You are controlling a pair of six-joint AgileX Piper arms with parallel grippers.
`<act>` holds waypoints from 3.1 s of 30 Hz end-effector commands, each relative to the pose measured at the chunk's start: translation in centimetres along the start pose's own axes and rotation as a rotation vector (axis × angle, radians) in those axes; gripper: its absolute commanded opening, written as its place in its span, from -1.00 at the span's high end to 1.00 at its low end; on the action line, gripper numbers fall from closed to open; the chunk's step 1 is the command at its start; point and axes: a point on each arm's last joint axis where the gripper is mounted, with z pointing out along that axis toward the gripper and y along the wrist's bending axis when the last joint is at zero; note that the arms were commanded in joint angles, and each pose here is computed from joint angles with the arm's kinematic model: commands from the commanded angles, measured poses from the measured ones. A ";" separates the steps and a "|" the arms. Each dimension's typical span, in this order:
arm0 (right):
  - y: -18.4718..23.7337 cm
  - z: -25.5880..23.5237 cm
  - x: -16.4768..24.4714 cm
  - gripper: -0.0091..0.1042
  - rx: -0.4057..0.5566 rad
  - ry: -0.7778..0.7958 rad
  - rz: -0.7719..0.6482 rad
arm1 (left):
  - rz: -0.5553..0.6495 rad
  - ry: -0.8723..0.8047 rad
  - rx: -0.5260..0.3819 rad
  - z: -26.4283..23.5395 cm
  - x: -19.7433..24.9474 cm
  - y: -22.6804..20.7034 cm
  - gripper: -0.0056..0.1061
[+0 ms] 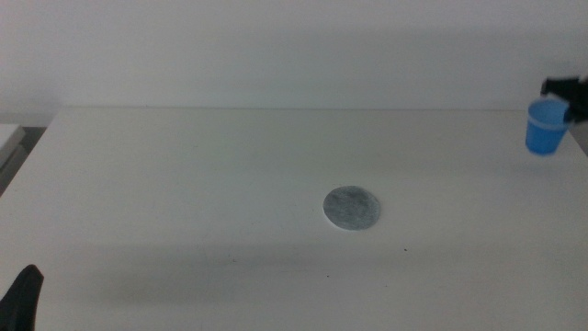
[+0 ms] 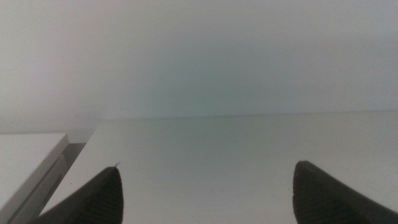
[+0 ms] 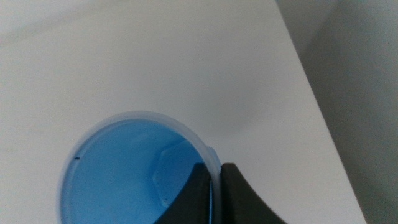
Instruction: Place an empty cup on a cup mat.
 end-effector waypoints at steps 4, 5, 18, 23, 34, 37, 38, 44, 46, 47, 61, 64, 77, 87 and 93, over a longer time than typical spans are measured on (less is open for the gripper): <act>3.8 -7.6 -1.2 0.83 -0.109 -0.134 -0.050 | -0.003 -0.017 0.002 0.0 -0.1 0.0 -0.78; 4.6 -8.5 -1.1 0.83 -0.138 -0.141 -0.057 | -0.003 -0.017 0.002 0.0 -0.1 0.0 -0.78; 18.2 -12.6 4.9 0.83 -0.372 -0.058 -0.333 | -0.003 -0.017 0.002 0.0 -0.1 0.0 -0.78; 21.4 -12.8 7.4 0.83 -0.408 -0.005 -0.410 | -0.003 -0.017 0.002 0.0 -0.1 0.0 -0.78; 24.0 -10.2 11.2 0.83 -0.377 0.177 -0.488 | -0.003 -0.017 0.002 0.0 -0.1 0.0 -0.78; 24.1 -9.2 11.6 0.83 -0.363 0.207 -0.493 | -0.003 -0.017 0.002 0.0 -0.1 0.0 -0.78; 24.2 -8.9 11.7 0.83 -0.360 0.213 -0.494 | -0.003 -0.017 0.002 0.0 -0.1 0.0 -0.78; 24.6 -6.8 12.2 0.83 -0.349 0.232 -0.495 | -0.003 -0.017 0.002 0.0 -0.1 0.0 -0.78; 24.8 -6.2 12.4 0.83 -0.349 0.230 -0.493 | -0.003 -0.017 0.002 0.0 -0.1 0.0 -0.78; 24.9 -6.0 12.4 0.83 -0.350 0.227 -0.492 | -0.003 -0.017 0.002 0.0 -0.1 0.0 -0.78; 24.9 -4.8 12.9 0.82 -0.323 0.254 -0.508 | -0.003 -0.017 0.002 0.0 -0.1 0.0 -0.78; 24.8 -4.7 12.9 0.80 -0.320 0.252 -0.511 | -0.003 -0.017 0.002 0.0 -0.1 0.0 -0.78; 24.4 -5.1 12.9 0.46 -0.290 0.277 -0.549 | -0.003 -0.017 0.002 0.0 -0.1 0.0 -0.78; 22.9 -13.5 10.1 -0.53 -0.371 0.096 -0.538 | -0.003 -0.017 0.002 0.0 -0.1 0.0 -0.78; 18.4 -23.0 7.9 -0.71 -0.403 -0.096 -0.547 | -0.003 -0.017 0.002 0.0 -0.1 0.0 -0.78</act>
